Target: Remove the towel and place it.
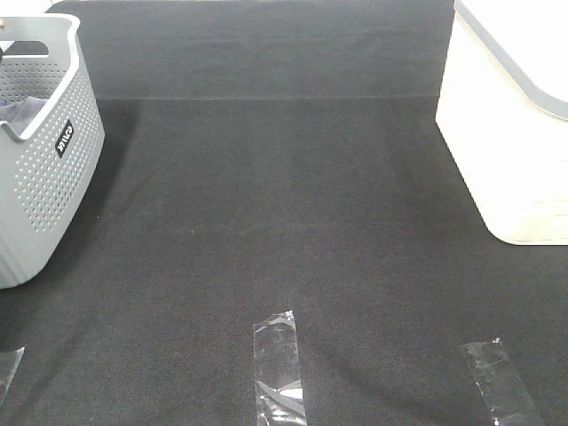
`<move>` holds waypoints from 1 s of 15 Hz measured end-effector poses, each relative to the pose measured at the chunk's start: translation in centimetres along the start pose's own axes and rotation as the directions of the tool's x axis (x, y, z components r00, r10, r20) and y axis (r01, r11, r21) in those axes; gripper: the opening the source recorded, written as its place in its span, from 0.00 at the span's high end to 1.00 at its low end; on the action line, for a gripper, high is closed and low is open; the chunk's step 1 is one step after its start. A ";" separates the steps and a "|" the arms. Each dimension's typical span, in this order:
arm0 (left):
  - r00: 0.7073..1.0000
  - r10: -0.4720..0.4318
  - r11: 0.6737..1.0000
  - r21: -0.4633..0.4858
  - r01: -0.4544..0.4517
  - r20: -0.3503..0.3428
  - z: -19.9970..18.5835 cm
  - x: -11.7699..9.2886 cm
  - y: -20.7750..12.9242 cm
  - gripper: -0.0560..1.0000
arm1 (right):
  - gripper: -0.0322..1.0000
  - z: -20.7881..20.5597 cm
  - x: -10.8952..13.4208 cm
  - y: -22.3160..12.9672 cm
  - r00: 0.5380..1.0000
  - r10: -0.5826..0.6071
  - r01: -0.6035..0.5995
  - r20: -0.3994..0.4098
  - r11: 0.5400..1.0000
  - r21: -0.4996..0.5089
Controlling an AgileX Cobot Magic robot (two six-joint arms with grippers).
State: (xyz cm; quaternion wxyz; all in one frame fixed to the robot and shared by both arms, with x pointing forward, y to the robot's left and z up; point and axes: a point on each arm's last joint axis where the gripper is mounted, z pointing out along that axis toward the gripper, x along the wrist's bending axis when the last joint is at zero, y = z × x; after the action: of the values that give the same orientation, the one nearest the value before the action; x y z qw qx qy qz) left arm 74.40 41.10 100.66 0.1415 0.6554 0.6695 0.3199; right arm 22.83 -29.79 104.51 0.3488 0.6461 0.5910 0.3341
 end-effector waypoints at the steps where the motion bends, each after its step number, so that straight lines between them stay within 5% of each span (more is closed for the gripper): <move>1: 1.000 -0.004 1.000 -0.010 0.004 0.002 -1.0 0.0 0.4 0.94 | 0.33 0.0 0.0 0.0 1.000 0.000 0.000 0.000 1.000 0.000; 8: 0.998 -0.035 0.970 -0.241 0.044 0.043 -13.9 -0.3 4.9 0.94 | 0.33 0.0 0.0 0.0 1.000 0.000 0.000 0.000 1.000 0.000; 11: 0.996 0.002 0.907 -0.420 0.037 0.093 -22.2 -2.5 6.6 0.94 | 0.33 0.0 0.0 0.0 1.000 0.000 0.000 0.000 1.000 0.000; 15: 0.972 0.156 0.807 -0.590 -0.021 0.178 -28.8 -8.7 7.4 0.94 | 0.33 0.0 0.0 0.0 1.000 0.000 0.000 0.000 1.000 0.000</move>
State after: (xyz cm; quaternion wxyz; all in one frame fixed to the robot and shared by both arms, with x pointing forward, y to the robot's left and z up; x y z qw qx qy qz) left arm 63.55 25.20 124.98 0.3932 0.6418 0.4876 0.4424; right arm 22.83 -29.79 104.51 0.3488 0.6461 0.5910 0.3341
